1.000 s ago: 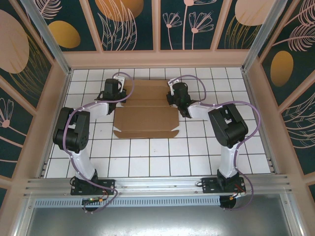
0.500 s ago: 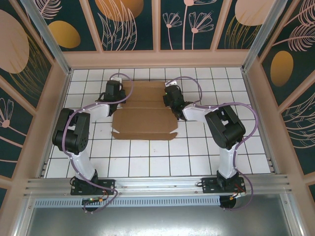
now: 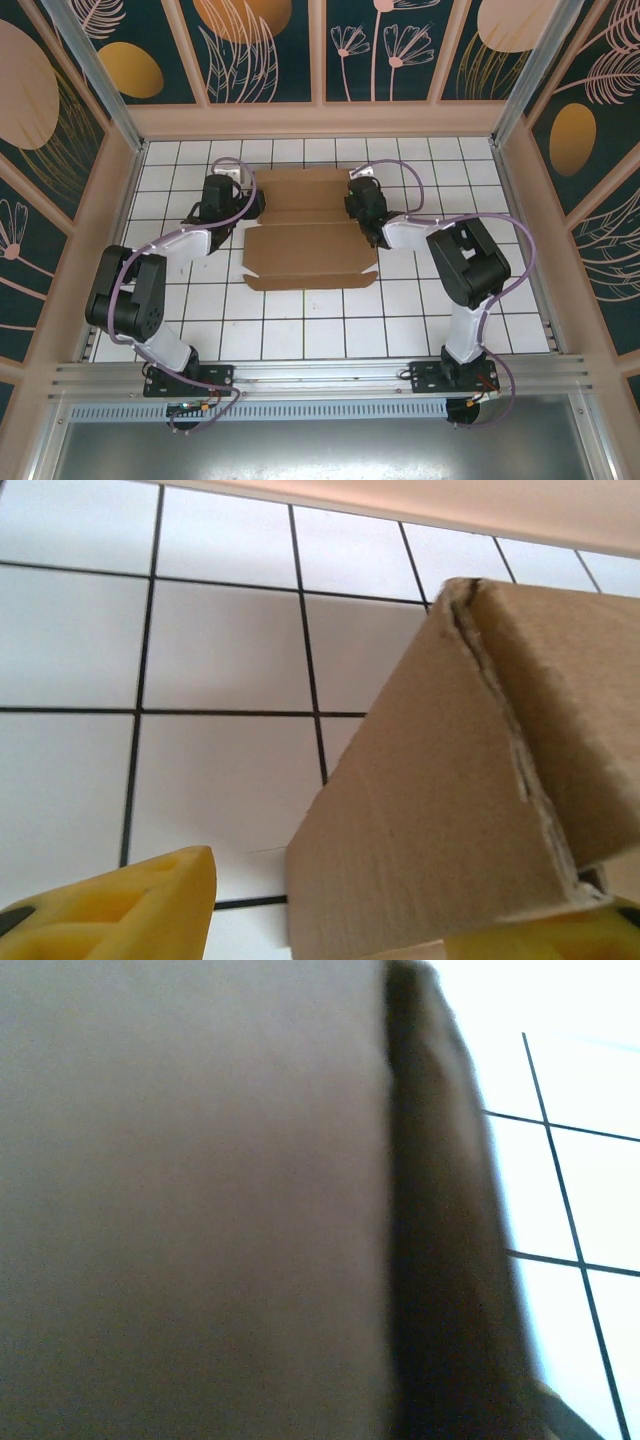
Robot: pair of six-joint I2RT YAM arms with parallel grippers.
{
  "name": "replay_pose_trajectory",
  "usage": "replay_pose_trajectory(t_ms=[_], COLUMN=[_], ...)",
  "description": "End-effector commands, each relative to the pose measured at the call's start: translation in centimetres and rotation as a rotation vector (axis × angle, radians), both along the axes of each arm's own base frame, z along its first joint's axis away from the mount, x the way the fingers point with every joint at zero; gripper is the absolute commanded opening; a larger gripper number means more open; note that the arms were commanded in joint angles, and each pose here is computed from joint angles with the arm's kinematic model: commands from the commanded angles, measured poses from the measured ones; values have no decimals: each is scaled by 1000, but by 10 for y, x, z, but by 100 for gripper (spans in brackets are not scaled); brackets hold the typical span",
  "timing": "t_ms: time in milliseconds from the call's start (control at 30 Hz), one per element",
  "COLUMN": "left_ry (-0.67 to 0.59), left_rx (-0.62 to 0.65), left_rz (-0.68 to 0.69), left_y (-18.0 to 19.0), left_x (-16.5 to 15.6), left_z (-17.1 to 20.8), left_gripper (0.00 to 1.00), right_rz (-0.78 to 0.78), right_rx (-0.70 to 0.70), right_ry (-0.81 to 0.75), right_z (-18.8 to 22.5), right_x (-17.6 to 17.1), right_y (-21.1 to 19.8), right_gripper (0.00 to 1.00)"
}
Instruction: Fold the paper box
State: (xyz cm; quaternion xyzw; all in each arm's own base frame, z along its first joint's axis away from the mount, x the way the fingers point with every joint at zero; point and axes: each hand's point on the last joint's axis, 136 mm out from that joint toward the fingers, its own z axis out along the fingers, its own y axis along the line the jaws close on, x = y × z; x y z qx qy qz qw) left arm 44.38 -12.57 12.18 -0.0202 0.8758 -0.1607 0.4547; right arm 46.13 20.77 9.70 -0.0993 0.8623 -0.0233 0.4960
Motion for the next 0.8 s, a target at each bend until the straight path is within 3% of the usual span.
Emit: replay_pose_trajectory(t_ms=[0,200,300,467,567,633,767], left_ry=[-10,-78,-90,-106,-174,-220,-253], left_rx=[-130,-192,-222,-275,-265,-235,-226], left_rz=[-34,-28,-64,-98,-116,-71,14], left_y=[-13,-10,-16,-22,-20,-10,4], left_x=[-9,-25,-30,-43,-51,-49,-36], left_z=[16,47,58,69,96,120,154], left_gripper=[59,59,59,52,49,49,56], right_rz=[-19,10,45,103,139,181,260], right_rx=[-5,19,65,108,153,188,308], right_ry=[-37,-62,-79,-109,-150,-193,-312], right_z=[11,18,25,38,51,65,107], right_x=[-1,-6,-9,-19,-30,-39,-55], right_y=[-10,-7,-2,4,5,8,5], right_gripper=[36,52,55,60,70,75,76])
